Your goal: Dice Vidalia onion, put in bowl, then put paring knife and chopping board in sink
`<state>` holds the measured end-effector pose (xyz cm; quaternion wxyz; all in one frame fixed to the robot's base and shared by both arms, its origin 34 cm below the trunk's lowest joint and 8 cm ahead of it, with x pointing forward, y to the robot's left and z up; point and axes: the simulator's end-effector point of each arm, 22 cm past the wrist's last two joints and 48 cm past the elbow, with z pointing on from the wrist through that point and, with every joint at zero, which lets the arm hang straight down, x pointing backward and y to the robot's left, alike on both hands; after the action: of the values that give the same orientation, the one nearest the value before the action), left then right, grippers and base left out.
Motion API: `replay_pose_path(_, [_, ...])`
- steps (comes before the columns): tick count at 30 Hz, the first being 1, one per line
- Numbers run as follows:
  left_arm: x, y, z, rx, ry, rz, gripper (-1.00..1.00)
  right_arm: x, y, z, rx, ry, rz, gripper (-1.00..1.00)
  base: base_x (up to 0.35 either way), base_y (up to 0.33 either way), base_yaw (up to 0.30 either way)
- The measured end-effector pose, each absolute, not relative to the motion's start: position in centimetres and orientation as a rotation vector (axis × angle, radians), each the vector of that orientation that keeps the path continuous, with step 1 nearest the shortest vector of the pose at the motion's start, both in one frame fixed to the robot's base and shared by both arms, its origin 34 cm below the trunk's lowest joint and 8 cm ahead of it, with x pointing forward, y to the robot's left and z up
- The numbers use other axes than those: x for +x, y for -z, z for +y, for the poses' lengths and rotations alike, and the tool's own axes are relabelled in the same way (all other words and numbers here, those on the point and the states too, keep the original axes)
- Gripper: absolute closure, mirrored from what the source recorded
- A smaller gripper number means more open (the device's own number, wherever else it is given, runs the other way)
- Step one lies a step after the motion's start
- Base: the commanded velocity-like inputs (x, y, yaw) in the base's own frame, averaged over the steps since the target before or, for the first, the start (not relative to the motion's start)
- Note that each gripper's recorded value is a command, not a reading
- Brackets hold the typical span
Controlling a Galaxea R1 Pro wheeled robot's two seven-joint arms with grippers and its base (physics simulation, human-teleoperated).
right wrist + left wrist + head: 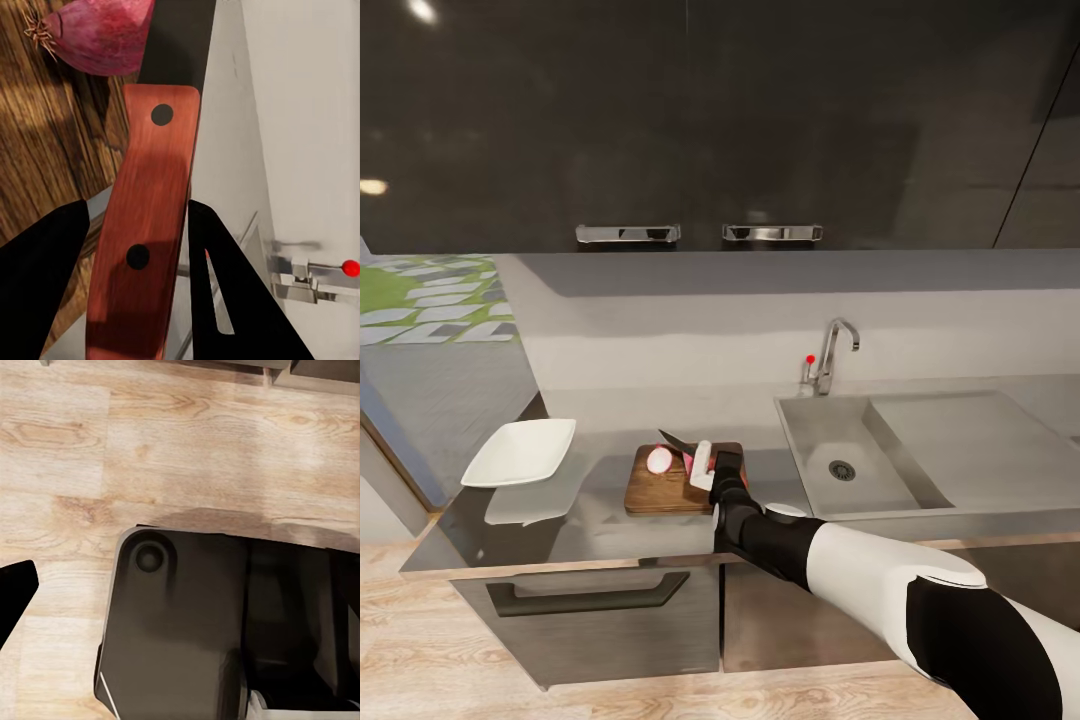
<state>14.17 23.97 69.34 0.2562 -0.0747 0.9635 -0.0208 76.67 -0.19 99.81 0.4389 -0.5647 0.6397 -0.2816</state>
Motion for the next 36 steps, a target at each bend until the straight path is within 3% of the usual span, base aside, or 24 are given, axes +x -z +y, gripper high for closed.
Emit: replay_pose_path(36, [14.2, -69.3, 24.0, -0.202, 0.056, 2.616, -1.00, 75.9, -98.4, 0.2, -1.421, 0.630, 1.650, 1.00, 0.000, 0.000, 0.000])
